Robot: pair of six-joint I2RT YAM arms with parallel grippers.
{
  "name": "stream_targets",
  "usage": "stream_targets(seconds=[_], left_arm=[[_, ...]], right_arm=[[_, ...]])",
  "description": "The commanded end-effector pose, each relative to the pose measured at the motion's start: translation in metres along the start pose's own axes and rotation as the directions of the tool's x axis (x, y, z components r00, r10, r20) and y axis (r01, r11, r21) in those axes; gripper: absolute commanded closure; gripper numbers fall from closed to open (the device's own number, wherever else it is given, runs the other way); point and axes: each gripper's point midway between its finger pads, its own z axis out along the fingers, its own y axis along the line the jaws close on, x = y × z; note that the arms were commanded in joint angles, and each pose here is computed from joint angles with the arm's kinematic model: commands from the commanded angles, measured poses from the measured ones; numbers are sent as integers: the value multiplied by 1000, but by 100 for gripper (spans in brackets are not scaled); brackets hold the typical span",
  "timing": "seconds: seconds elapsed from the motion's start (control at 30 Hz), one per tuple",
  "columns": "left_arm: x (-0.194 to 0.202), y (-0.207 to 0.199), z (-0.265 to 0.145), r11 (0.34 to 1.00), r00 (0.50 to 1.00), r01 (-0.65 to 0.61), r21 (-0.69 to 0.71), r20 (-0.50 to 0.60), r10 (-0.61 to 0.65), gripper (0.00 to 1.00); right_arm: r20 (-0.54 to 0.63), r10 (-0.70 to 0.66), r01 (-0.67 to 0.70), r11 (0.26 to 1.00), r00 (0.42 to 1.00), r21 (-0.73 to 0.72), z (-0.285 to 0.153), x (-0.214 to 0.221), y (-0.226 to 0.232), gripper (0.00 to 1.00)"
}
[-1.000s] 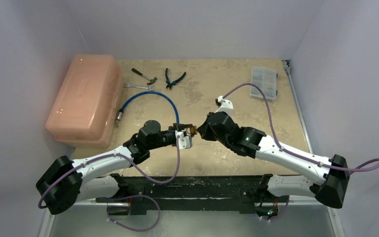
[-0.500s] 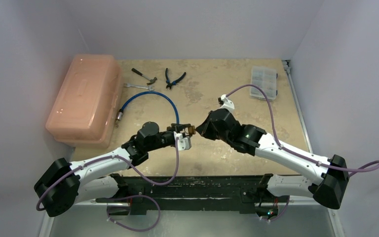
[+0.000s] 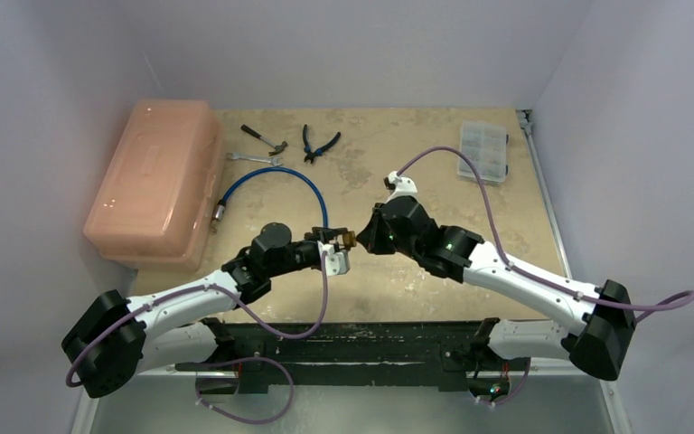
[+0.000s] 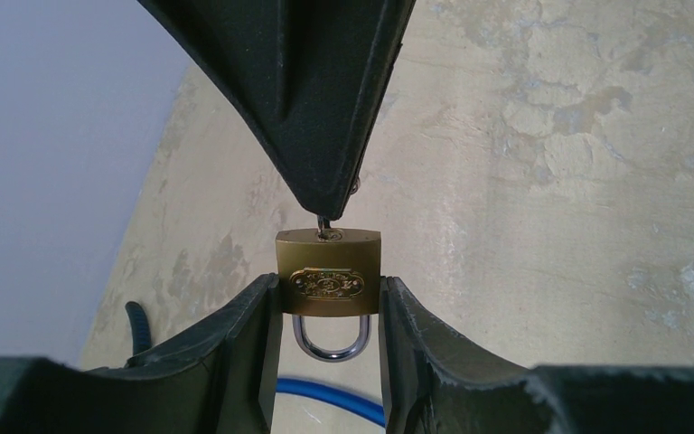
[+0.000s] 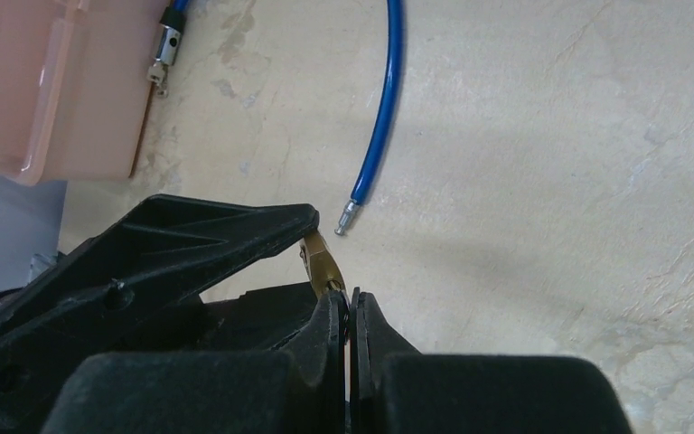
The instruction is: Unlock with the key
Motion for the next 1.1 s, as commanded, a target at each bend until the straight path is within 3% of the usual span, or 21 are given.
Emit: stream_targets(seconds=[0.0, 0.13, 0.23, 0.7, 0.87, 1.0, 1.07], left_arm=[[-84, -1, 3, 992, 942, -117, 45, 320, 97, 100], [-81, 0, 4, 991, 946, -124, 39, 308, 106, 100], [-81, -3, 4, 989, 944, -135, 52, 309, 113, 100], [-83, -6, 3, 988, 943, -140, 64, 312, 114, 100], [-85, -6, 2, 988, 941, -138, 66, 318, 111, 100], [-89, -9, 2, 987, 936, -137, 86, 337, 101, 100], [-91, -10, 1, 987, 933, -137, 89, 345, 99, 100]], right_arm=[[-48, 192, -197, 969, 980, -148, 10, -11, 56, 100], [-133, 304, -319, 941, 943, -115, 14, -2, 56, 100], [-135, 317, -333, 936, 939, -115, 10, -8, 57, 100], [-48, 161, -167, 970, 986, -176, 3, -18, 48, 100], [-40, 116, -122, 963, 992, -240, -1, -22, 58, 100], [-20, 47, -52, 926, 999, -374, -12, -23, 77, 100], [-4, 30, -29, 920, 1000, -390, -16, -25, 78, 92]])
